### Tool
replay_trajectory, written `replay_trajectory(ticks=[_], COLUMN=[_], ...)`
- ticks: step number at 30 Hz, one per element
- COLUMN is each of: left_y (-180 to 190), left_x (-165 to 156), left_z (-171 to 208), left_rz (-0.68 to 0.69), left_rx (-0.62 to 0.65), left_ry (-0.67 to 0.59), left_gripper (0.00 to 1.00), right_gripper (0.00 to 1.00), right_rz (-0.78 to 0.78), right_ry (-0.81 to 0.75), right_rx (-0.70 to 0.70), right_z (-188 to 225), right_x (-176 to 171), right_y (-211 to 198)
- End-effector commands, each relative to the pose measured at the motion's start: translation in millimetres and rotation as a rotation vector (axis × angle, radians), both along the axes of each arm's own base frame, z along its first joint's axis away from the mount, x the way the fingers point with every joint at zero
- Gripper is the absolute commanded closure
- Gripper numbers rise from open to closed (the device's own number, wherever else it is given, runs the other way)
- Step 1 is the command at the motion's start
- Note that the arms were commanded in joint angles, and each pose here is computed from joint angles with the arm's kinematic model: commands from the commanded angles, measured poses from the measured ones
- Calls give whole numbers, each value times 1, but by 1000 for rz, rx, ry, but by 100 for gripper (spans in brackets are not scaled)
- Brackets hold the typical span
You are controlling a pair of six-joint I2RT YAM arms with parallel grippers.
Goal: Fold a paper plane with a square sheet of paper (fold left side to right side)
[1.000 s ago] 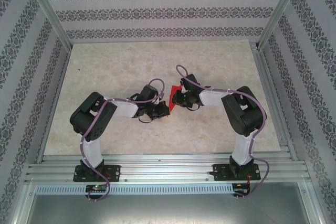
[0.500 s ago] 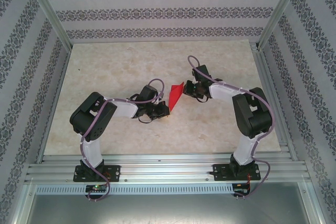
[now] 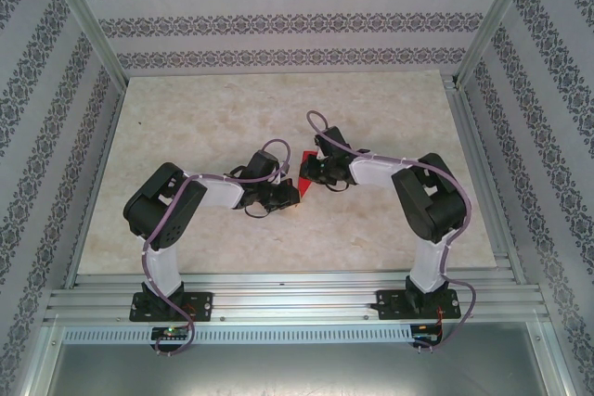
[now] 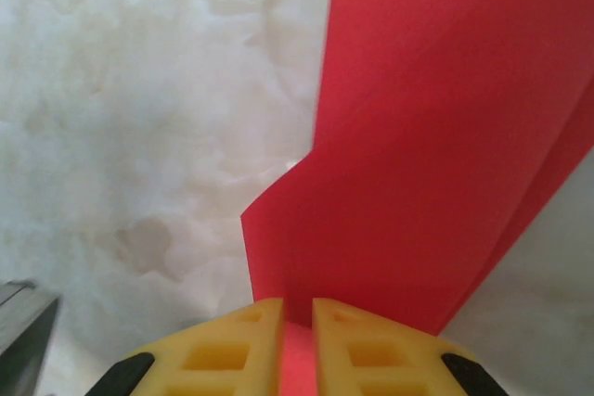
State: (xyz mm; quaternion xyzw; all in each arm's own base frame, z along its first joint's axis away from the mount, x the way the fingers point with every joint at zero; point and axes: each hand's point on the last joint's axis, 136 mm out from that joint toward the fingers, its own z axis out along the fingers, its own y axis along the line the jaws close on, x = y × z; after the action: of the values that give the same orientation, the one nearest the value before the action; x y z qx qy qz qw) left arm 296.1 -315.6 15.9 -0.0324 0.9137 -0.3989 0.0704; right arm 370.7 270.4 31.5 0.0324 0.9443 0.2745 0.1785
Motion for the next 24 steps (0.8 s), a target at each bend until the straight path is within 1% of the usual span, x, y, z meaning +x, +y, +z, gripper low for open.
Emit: replay_trajectory(ticks=[1,4,9,24], left_y=[40,40,43,47], left_x=[-53,-54,-58,-64], left_z=[-68,-69,-72,-76], left_rz=[19,19,20,20], left_rx=[219,219,225,230], left_ry=[226,229,238,255], left_gripper=[100,100,100,100], right_gripper=[84,84,84,83], right_rz=[10,6,-8,-53], right_ry=[-32,-28,-40,-51], right_rx=[-82,-134,-169,-203], right_z=[-3,-14,-20,-21], right_x=[14,18,26,58], right_y=[-8,-21,-40,-77])
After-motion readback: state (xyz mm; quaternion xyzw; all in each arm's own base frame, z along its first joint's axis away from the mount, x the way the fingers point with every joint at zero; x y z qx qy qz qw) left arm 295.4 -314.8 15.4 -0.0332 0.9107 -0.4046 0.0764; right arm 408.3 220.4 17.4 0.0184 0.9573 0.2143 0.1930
